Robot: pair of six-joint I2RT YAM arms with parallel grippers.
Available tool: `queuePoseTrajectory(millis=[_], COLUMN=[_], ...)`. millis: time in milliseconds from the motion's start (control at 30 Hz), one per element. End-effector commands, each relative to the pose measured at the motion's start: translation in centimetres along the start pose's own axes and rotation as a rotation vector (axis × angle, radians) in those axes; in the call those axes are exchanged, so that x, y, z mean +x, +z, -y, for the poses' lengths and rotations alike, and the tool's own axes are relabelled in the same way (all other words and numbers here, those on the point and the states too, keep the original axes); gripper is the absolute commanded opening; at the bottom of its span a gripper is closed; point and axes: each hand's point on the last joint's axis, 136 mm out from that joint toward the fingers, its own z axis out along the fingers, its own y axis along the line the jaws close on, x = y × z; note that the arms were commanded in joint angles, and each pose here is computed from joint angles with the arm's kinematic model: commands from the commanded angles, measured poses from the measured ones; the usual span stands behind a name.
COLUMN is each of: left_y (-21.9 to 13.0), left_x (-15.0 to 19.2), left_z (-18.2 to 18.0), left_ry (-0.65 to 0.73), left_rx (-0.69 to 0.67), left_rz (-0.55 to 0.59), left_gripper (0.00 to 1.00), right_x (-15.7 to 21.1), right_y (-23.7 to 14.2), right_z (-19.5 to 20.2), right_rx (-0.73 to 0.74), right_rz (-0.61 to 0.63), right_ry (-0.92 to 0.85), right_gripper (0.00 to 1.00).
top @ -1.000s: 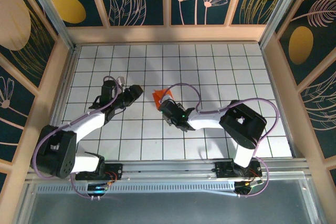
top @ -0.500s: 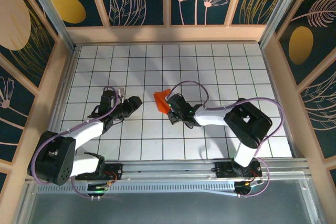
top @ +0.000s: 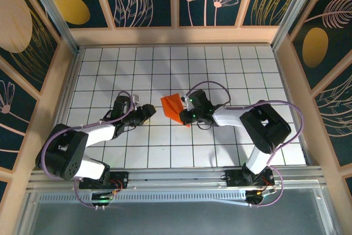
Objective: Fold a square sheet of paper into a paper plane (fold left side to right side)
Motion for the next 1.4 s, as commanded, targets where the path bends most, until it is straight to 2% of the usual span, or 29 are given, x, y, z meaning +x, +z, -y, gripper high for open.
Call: queuePoseTrajectory(millis=[0, 367, 1233, 1367], left_y=[0.8, 2.5, 6.2, 7.3], left_x=[-0.4, 0.0, 0.2, 0.5], left_z=[2.3, 2.9, 5.1, 4.1], left_ry=[0.022, 0.012, 0.027, 0.018], left_rx=[0.064, 0.074, 0.085, 0.052], left_rz=[-0.003, -0.029, -0.090, -0.107], left_gripper=[0.56, 0.56, 0.53, 0.52], right_x=[-0.5, 0.1, 0.7, 0.6], right_y=[-0.6, 0.0, 0.7, 0.7], right_z=[-1.6, -1.2, -1.0, -1.1], right_rx=[-0.131, -0.198, -0.228, -0.233], right_rz=[0.016, -0.018, -0.045, -0.043], right_ry=[0.047, 0.120, 0.178, 0.181], right_gripper=[0.00, 0.00, 0.00, 0.00])
